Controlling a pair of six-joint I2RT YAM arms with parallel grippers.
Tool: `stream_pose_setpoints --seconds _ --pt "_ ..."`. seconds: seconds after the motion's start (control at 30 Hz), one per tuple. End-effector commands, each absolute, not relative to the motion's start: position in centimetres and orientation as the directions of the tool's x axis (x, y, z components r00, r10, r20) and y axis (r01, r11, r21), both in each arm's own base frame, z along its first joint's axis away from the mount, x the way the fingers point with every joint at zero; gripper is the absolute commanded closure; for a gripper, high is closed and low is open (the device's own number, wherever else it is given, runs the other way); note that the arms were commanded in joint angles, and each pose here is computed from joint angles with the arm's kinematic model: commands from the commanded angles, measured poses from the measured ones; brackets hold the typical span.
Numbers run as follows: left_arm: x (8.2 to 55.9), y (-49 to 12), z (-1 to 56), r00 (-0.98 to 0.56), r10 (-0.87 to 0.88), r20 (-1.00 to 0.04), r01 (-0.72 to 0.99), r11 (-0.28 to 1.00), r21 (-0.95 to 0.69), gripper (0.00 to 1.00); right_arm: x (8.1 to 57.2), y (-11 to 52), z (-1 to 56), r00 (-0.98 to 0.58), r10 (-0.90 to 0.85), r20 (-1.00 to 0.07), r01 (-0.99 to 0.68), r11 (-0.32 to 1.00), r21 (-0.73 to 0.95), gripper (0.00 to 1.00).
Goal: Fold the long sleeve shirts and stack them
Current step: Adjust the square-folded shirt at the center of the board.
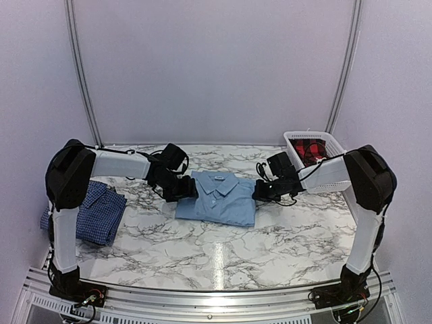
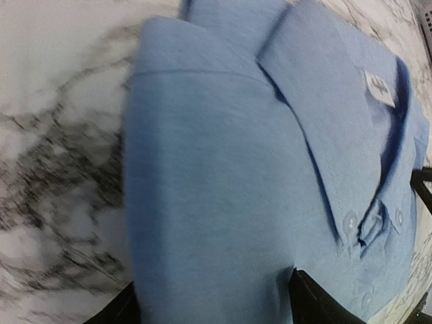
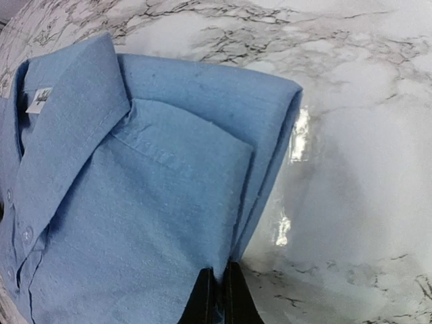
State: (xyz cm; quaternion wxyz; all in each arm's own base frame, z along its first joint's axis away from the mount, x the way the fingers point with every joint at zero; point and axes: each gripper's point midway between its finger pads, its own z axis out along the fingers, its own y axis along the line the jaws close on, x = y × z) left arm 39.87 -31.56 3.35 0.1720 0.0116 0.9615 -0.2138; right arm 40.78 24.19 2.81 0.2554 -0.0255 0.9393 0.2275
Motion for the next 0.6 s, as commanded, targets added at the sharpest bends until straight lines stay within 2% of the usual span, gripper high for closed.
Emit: stream_pose_setpoints --seconds 0.0,0.1,0.33,0.57 --pt "37.0 -34.5 5.8 -0.927 -0.104 -0.359 0.067 0.9 -0.431 0.31 41.2 22.4 2.7 -0.869 0.01 -0.495 -0.19 0.917 0.351 0.97" --pt "35.8 -35.3 6.3 -0.919 -0.103 -0.382 0.071 0.907 -0.416 0.31 41.5 20.9 2.8 -0.867 0.01 -0.498 -0.176 0.929 0.327 0.95" --pt "36.6 -32.6 7.3 -0.889 -0.145 -0.434 0.031 0.927 -0.373 0.29 41.7 20.2 5.1 -0.849 -0.002 -0.528 -0.189 0.934 0.302 0.72" --pt "37.0 -30.6 7.8 -0.886 -0.141 -0.442 0.033 0.931 -0.363 0.27 40.9 20.9 7.6 -0.827 -0.004 -0.562 -0.207 0.931 0.299 0.57"
